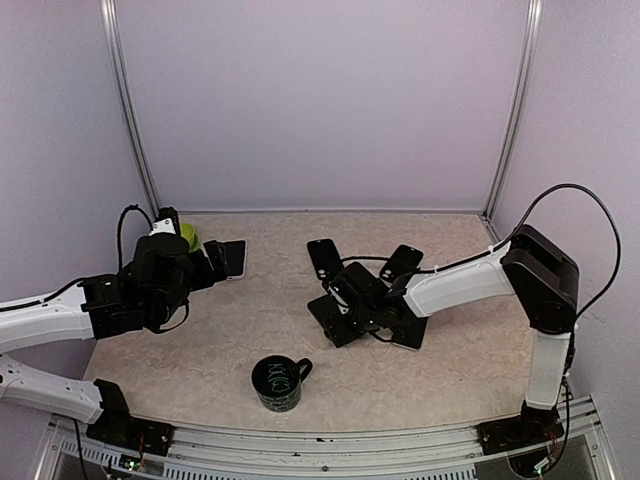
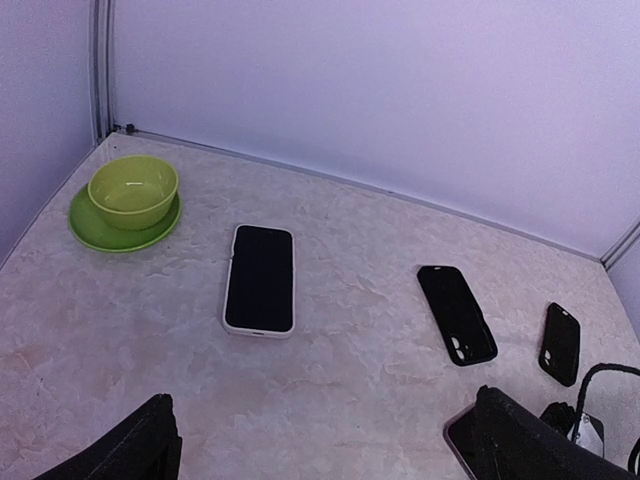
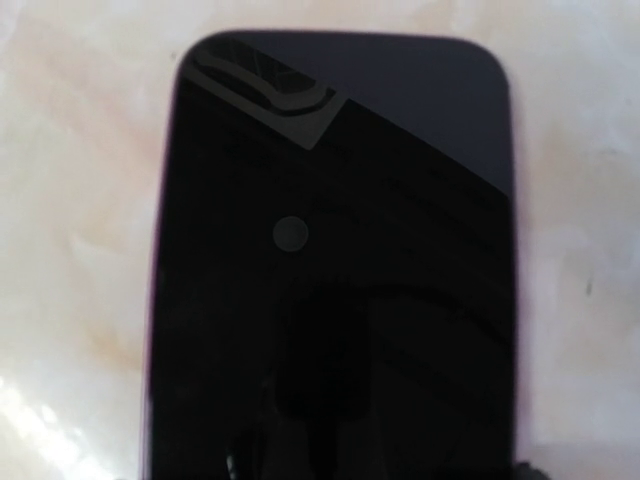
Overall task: Put the phone into the phone case
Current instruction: Pick up the phone at the center of the board.
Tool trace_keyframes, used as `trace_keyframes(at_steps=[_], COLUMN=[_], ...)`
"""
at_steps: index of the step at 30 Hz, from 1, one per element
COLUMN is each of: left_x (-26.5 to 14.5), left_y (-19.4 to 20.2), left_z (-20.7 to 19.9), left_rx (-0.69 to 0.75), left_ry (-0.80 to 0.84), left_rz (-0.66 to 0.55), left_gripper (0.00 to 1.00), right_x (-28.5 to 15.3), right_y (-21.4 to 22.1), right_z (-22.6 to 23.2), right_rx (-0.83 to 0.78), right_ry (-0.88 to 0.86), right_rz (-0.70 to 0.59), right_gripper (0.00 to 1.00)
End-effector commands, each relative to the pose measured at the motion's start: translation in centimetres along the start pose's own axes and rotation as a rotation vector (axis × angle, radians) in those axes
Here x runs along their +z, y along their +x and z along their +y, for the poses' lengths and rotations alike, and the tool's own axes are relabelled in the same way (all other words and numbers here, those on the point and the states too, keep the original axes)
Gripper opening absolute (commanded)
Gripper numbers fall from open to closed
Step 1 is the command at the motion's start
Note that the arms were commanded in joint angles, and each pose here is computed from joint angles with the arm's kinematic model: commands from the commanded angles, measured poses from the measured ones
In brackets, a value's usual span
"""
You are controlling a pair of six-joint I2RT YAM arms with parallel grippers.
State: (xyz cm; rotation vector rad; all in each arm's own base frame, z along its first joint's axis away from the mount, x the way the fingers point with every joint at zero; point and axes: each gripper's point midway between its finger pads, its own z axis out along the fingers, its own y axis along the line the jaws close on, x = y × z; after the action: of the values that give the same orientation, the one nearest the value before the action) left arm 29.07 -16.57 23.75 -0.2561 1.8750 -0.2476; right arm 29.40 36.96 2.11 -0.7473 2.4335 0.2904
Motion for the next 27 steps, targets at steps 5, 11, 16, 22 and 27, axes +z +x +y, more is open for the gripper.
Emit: trace_keyframes(at_steps=[5, 11, 16, 22, 27], left_x=[0.0, 0.1, 0.6, 1.7, 2.6], left_y=[-0.2, -0.1, 0.3, 0.7, 2.0], left_z=[0.6, 0.5, 0.1, -1.0, -2.2], left_rx=[-0.005, -0.005, -0.003, -0.004, 0.026], left_ry=[-0.019, -0.014, 0.015, 0.084, 0.126], left_rz=[-0.009, -0.003, 0.026, 0.117, 0.182], left_gripper=[0.99, 0.99, 0.99, 0.99, 0.99], right_x=[1.5, 0.3, -1.4, -3.4, -5.2], right_y=[4.3, 1.9, -0.9, -3.6, -5.3], right_z=[-1.5, -1.0, -0.6, -0.5, -0.4], right_rx=[-0.037, -0.05, -0.088, -0.137, -0.164], right_ry=[0.079, 0.051, 0.031, 0.02, 0.013], right_rz=[0.152, 0.066, -0.057, -0.167, -0.248], right_gripper=[0.65, 0.61, 0.6, 0.59, 0.59])
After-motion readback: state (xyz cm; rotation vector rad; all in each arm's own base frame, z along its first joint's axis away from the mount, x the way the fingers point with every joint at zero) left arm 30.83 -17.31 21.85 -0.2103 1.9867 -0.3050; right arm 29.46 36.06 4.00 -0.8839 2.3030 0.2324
